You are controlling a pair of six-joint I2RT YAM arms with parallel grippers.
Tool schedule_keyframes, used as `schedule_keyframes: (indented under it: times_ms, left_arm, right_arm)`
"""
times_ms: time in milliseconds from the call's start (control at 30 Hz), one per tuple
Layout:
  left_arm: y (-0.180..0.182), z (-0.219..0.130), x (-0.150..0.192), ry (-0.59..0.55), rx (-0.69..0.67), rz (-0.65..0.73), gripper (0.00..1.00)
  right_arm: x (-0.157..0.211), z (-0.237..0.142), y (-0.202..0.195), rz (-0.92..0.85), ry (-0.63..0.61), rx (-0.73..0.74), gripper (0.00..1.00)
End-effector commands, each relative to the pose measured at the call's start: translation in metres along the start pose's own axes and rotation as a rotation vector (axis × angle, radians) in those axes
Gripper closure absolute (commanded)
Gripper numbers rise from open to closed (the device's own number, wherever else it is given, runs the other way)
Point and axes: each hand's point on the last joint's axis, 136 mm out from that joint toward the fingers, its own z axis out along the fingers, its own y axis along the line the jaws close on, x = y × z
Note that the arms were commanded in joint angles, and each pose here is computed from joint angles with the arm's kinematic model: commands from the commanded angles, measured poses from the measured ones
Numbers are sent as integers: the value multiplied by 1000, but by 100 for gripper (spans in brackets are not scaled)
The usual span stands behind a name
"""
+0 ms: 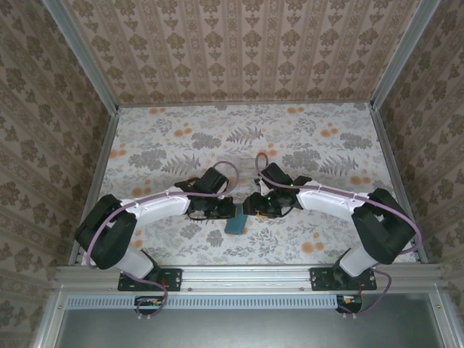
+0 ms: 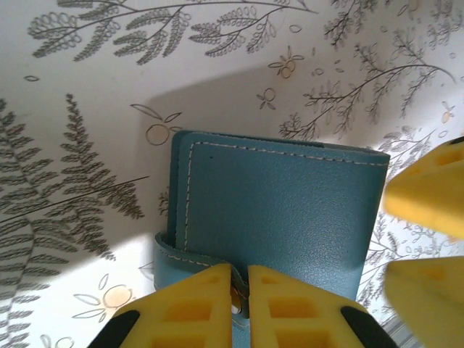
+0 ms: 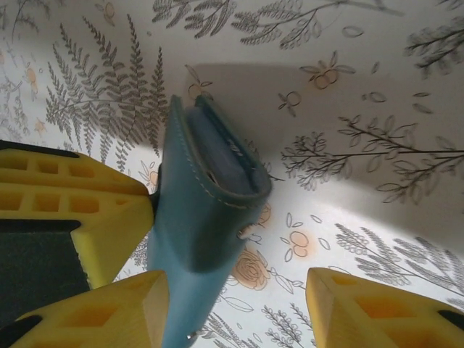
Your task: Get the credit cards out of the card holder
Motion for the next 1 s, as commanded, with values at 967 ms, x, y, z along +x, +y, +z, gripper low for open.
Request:
schedule_keyframes:
  times_ms: [967]
  left_arm:
    - [10, -18, 1, -3, -69, 22, 76]
  right_arm:
    - [13, 12, -26, 28, 23, 60, 81]
